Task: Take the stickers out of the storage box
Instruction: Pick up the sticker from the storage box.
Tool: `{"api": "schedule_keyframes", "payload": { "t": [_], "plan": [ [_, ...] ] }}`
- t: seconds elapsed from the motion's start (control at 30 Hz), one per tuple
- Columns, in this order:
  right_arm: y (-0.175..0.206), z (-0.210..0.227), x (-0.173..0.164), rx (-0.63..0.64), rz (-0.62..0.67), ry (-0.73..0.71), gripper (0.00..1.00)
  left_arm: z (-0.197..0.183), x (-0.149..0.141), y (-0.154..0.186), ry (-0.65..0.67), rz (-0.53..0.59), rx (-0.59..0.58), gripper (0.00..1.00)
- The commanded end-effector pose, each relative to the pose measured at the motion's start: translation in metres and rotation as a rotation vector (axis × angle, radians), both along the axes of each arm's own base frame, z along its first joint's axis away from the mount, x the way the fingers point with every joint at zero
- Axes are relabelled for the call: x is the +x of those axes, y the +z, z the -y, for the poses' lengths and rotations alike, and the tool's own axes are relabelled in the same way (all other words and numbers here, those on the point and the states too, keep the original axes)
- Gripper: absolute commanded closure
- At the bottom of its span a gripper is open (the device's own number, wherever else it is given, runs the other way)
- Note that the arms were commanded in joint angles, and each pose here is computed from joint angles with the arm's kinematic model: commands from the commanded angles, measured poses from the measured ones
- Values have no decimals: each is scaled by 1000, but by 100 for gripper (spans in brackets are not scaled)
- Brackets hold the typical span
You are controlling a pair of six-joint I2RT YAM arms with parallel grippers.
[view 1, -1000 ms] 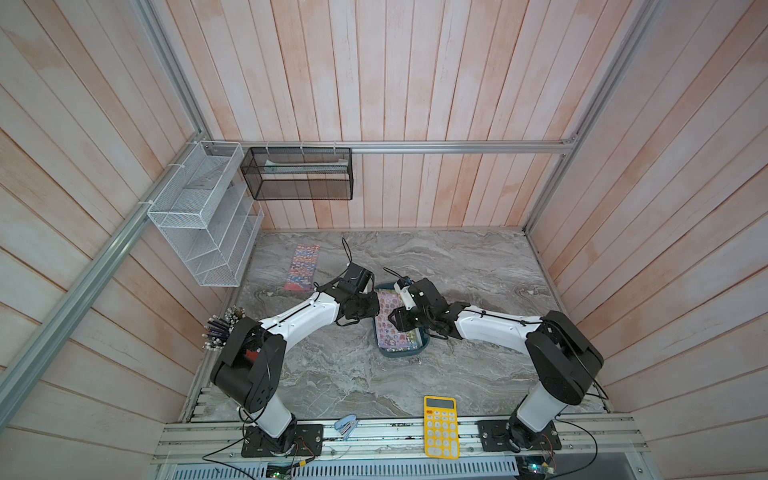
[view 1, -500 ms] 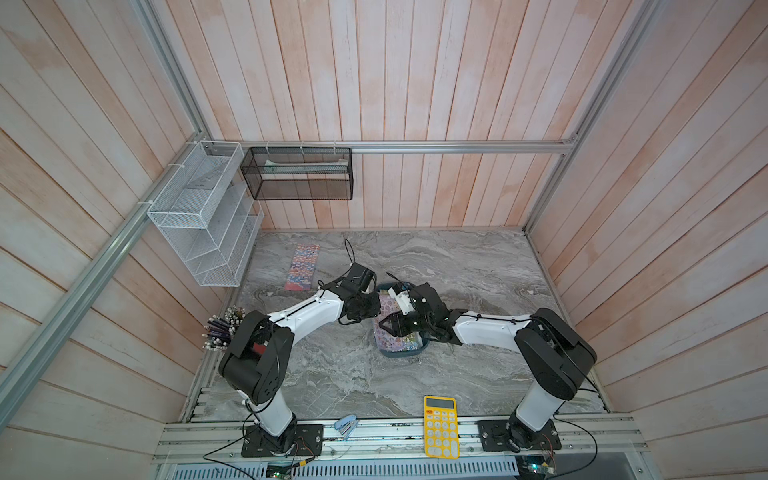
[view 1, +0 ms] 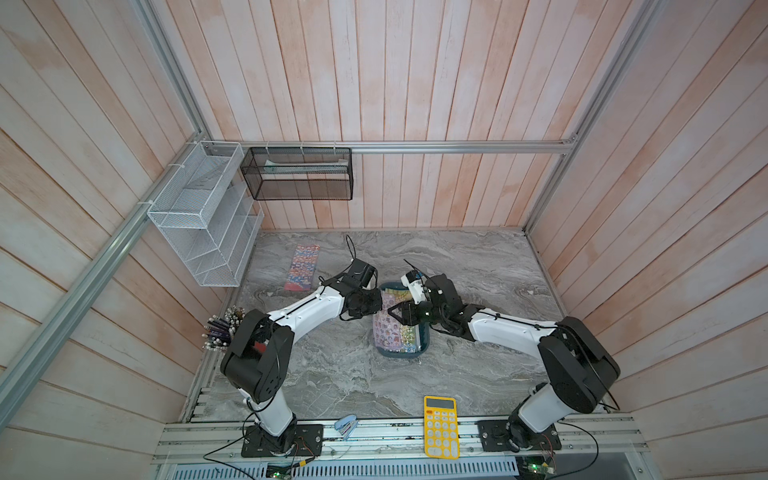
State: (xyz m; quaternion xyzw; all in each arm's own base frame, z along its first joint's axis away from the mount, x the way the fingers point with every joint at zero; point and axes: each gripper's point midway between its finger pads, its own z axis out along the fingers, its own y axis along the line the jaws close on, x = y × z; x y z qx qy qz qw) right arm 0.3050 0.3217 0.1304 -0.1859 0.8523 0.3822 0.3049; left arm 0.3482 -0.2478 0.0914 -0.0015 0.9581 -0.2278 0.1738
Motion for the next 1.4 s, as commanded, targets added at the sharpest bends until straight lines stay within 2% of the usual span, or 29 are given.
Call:
{"api": "schedule_keyframes", "payload": {
  "t": [0.0, 0.13, 0.47, 0.7, 0.73, 0.9, 1.13, 1.33, 1.37],
  "plan": [
    [0, 15, 6, -56, -1, -43, 48, 11, 9, 19, -3, 37, -100, 100],
    [-15, 18, 6, -82, -69, -64, 53, 10, 9, 20, 16, 37, -159, 100],
    [-61, 3, -1, -77, -251, -24, 60, 6, 4, 7, 41, 13, -180, 100],
    [-65, -12, -8, 7, -307, 31, 63, 10, 1, -3, 50, -6, -215, 100],
    [-65, -13, -9, 19, -312, 37, 68, 10, 1, -4, 53, -7, -216, 100],
    [-66, -17, -10, 44, -328, 44, 72, 13, 4, -1, 59, 0, -244, 100],
    [-70, 11, 8, -109, -255, -102, 68, 12, 4, 3, 66, 17, -249, 100],
    [-72, 25, 10, -191, -221, -135, 65, 8, 1, -3, 72, 9, -226, 100],
    [-75, 25, 8, -192, -231, -130, 62, 8, 1, -3, 72, 11, -228, 100]
  ]
}}
